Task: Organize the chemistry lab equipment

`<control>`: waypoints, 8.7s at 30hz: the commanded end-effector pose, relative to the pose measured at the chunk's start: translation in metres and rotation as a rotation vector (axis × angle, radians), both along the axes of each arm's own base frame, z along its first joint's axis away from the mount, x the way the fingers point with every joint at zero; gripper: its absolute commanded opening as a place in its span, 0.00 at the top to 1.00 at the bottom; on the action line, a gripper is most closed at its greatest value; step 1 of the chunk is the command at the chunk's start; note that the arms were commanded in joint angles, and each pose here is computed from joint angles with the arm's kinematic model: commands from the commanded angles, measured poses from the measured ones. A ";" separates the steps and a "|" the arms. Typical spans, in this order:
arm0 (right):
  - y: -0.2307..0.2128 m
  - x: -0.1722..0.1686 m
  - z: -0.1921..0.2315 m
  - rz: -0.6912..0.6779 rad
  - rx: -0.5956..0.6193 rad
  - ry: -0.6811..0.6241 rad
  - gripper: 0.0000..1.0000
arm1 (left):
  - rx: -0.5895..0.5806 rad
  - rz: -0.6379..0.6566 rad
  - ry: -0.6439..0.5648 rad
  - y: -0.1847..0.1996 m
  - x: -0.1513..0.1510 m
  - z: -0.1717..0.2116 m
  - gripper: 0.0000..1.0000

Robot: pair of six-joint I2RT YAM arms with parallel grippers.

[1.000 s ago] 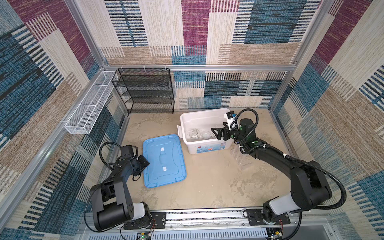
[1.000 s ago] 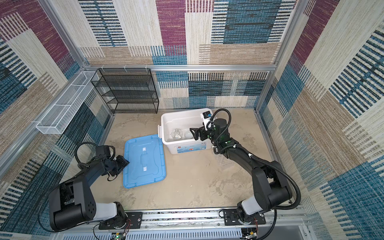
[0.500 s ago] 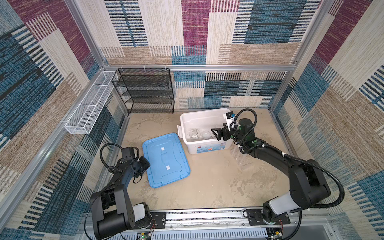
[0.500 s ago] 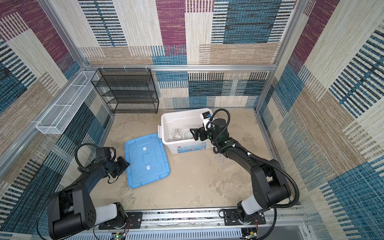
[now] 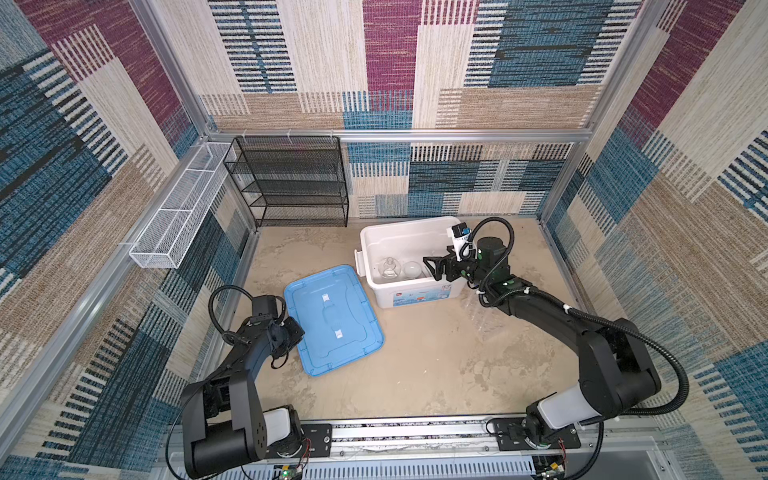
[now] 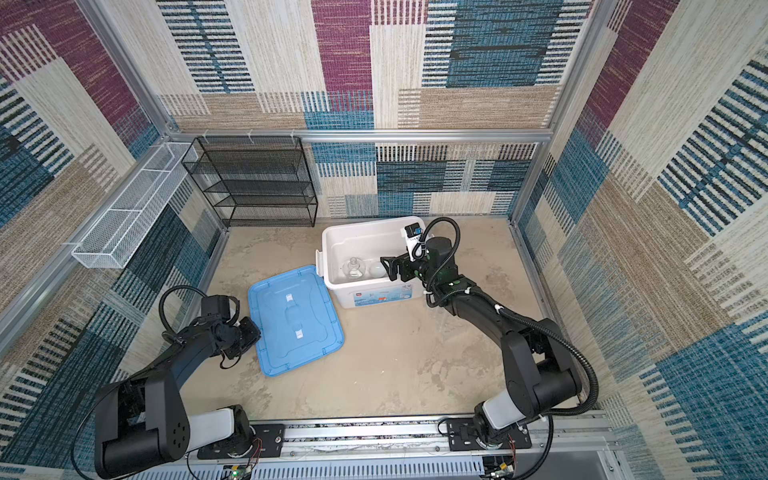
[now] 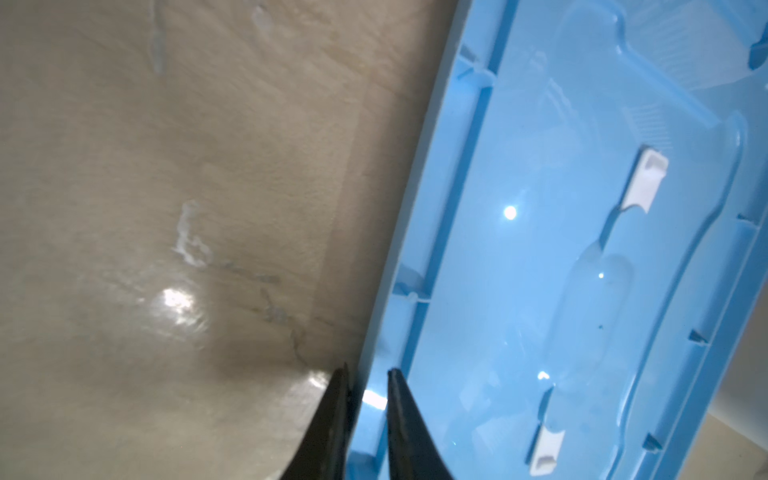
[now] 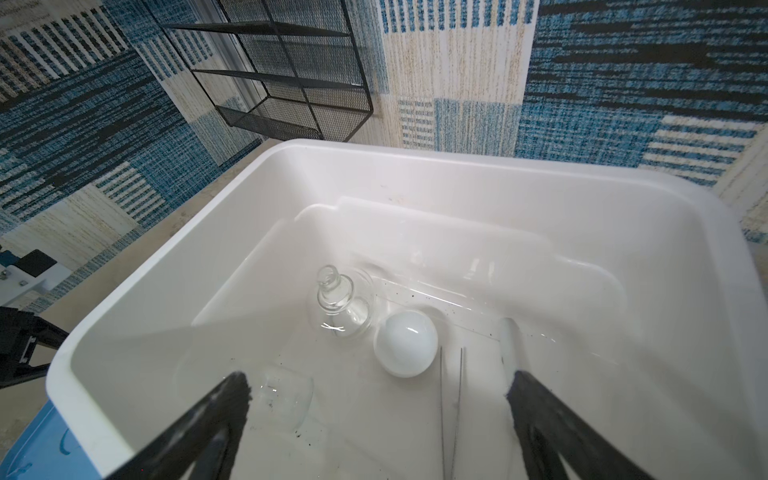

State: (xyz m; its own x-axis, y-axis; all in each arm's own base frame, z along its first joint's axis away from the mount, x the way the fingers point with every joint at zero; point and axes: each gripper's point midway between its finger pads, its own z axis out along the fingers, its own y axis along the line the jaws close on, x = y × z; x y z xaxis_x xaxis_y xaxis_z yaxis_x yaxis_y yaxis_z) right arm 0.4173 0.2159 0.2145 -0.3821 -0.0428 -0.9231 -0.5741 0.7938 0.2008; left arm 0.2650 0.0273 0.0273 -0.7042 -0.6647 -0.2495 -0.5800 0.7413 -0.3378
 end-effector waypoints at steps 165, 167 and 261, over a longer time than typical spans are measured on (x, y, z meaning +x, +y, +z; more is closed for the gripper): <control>0.071 -0.043 0.082 0.553 0.274 0.067 0.95 | 0.171 -0.313 -0.849 -0.140 0.094 0.259 0.52; 0.068 -0.039 0.092 0.526 0.259 0.031 0.95 | 0.184 -0.307 -0.860 -0.136 0.090 0.263 0.40; 0.031 -0.030 0.029 0.002 -1.134 -0.736 0.50 | -0.508 -0.506 -0.791 -0.204 0.133 0.266 0.83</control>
